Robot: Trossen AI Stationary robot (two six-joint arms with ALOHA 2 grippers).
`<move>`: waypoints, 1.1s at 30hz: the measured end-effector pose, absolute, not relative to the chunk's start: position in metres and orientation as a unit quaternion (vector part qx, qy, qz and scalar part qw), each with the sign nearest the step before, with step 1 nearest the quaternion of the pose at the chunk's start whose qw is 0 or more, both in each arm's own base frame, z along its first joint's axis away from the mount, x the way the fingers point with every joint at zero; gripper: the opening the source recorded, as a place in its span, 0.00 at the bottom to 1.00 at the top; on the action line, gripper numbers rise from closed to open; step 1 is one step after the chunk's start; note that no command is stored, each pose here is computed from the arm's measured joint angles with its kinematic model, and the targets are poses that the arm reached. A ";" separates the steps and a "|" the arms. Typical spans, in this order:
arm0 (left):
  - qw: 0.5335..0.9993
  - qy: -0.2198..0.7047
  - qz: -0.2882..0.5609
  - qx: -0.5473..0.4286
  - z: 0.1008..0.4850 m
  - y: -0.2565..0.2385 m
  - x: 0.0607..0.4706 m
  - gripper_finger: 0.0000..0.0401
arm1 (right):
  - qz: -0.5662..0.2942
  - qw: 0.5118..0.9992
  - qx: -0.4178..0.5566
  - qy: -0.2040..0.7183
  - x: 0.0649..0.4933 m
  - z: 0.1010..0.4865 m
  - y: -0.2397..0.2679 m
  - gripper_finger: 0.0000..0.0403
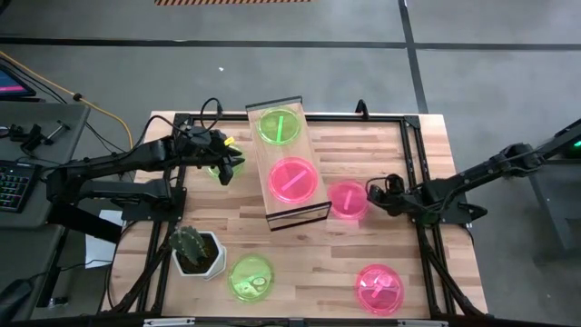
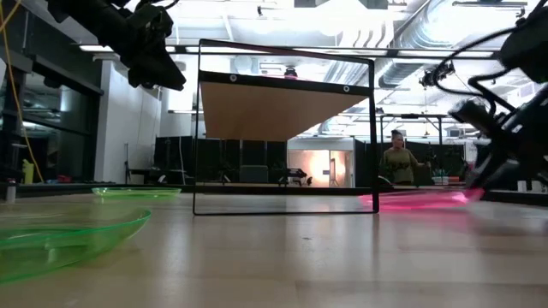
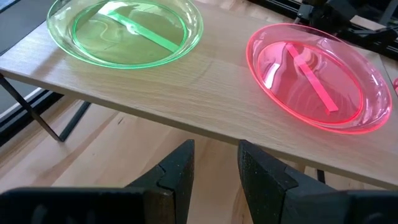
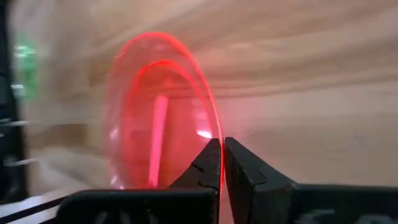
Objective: Place and stack plates onto a shelf
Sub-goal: Stack the top light red plate on top of the light red plate on the shelf
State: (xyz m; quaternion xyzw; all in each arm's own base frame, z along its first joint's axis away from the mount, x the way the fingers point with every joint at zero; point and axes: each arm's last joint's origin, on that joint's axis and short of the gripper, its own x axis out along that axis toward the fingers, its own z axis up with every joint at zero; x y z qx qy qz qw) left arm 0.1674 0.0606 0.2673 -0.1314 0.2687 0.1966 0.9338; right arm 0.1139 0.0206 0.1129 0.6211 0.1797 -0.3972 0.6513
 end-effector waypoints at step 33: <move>0.962 0.183 0.185 -0.081 0.284 0.064 0.176 0.28 | -0.333 0.802 0.495 0.011 0.170 0.262 -0.016 0.00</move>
